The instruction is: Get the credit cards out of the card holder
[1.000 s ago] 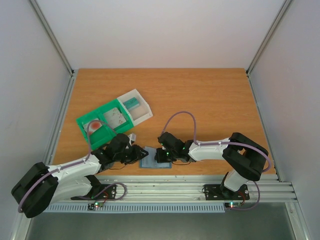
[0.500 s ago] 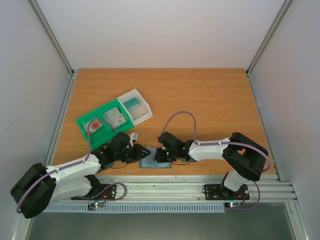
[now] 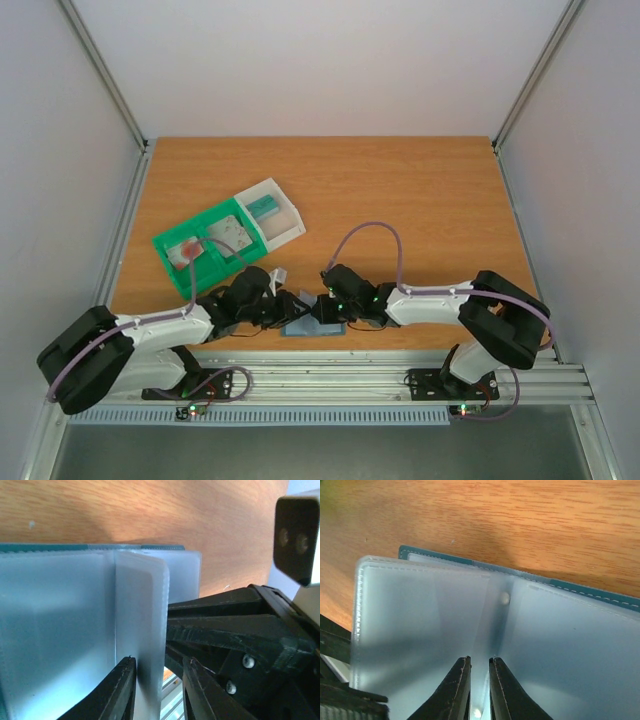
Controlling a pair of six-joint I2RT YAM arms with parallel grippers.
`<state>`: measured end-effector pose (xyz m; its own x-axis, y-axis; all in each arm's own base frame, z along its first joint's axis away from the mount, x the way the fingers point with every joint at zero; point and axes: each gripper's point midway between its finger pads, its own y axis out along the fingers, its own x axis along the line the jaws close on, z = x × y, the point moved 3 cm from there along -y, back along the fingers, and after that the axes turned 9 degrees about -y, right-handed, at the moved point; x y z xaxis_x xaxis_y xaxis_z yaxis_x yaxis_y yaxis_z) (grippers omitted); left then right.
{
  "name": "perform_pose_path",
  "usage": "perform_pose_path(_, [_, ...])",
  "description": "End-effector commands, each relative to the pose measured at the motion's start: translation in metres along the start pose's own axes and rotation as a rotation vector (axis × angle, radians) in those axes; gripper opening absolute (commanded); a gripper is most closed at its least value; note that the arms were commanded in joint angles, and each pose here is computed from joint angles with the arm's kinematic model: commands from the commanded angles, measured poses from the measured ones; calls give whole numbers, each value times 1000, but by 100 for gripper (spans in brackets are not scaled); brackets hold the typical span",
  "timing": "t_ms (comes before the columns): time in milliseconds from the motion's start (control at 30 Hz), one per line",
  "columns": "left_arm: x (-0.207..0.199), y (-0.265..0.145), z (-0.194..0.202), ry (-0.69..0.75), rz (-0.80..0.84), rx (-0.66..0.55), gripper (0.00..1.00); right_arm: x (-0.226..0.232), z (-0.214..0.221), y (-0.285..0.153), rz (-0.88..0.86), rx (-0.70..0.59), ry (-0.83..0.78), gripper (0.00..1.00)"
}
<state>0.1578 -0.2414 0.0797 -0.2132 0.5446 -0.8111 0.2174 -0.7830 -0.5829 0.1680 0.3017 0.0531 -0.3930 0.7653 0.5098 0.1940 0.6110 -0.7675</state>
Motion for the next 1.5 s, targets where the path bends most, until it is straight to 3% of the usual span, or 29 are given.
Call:
perform_pose_path(0, [-32,3,1,53,90,7,28,-1,-8,-10,10,-71,-17,14])
perform_pose_path(300, [-39,4,6,92,67,5,32,-10,-9,-30,65,-128,-30,14])
perform_pose_path(700, [-34,12,7,93,41,15,20,-13,-1,-40,56,-124,-31,13])
perform_pose_path(933, [-29,4,4,110,-15,-22,22,-13,1,-51,47,-142,-17,14])
perform_pose_path(1267, [-31,1,4,121,-18,-26,22,4,-2,-64,-38,-142,0,30])
perform_pose_path(1467, [-35,-1,3,121,-9,-31,20,6,1,-57,-53,-115,5,35])
